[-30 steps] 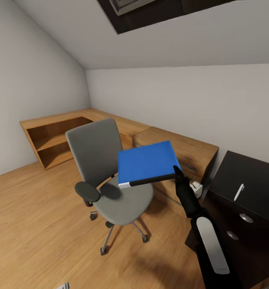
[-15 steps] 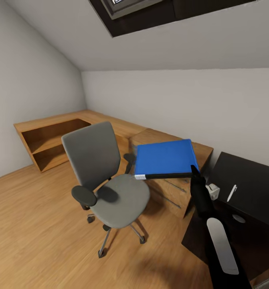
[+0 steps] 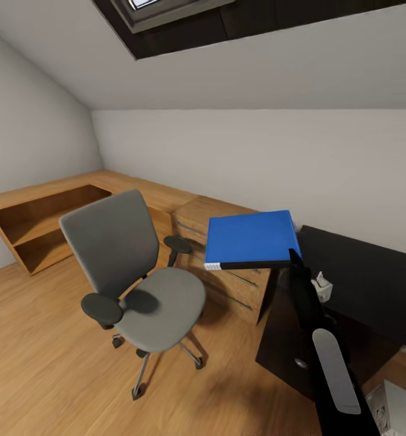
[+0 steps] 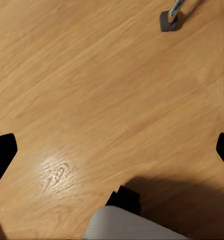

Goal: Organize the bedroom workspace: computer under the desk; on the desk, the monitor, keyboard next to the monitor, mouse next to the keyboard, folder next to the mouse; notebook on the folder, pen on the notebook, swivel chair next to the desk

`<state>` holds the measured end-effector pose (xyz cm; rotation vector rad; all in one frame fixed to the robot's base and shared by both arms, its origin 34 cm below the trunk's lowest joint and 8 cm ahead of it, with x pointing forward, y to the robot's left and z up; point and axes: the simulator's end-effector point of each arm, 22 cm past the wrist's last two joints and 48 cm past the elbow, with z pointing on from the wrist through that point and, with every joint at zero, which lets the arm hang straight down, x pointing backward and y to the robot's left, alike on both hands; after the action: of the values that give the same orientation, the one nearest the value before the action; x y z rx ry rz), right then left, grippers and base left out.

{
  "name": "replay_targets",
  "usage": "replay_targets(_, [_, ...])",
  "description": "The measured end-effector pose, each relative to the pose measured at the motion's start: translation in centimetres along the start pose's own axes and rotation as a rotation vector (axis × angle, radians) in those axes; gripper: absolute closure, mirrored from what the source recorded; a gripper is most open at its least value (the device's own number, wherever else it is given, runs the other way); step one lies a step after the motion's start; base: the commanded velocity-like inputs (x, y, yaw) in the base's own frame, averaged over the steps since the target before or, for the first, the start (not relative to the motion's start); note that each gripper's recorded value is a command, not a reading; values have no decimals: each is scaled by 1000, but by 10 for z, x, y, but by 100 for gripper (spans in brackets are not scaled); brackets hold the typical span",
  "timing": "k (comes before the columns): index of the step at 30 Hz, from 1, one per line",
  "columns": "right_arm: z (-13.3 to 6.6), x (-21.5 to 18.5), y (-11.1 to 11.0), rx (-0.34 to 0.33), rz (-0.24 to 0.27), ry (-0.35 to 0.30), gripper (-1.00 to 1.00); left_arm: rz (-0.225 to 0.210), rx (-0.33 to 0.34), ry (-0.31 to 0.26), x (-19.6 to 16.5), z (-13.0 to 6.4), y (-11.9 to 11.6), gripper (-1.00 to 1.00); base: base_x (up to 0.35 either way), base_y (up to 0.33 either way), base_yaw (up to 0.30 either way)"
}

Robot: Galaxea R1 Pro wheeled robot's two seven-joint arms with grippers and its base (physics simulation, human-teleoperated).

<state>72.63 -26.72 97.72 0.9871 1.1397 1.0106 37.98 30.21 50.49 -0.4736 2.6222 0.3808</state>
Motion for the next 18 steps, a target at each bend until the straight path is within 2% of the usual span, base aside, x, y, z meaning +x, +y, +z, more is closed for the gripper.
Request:
replay_targets(4, [1,-2,6,1,0,0,100,8,-7,19,6,-5,4,-100,0,0,-257])
replay_targets(14, [4,-5,20,6,0,0,100,61,-32,144,60,-18,23,-100,0,0,-257])
replay_targets(18, [5,-7,24,11,-1,-1,100,72,-36,164,63,-20,28,-100,0,0,-256])
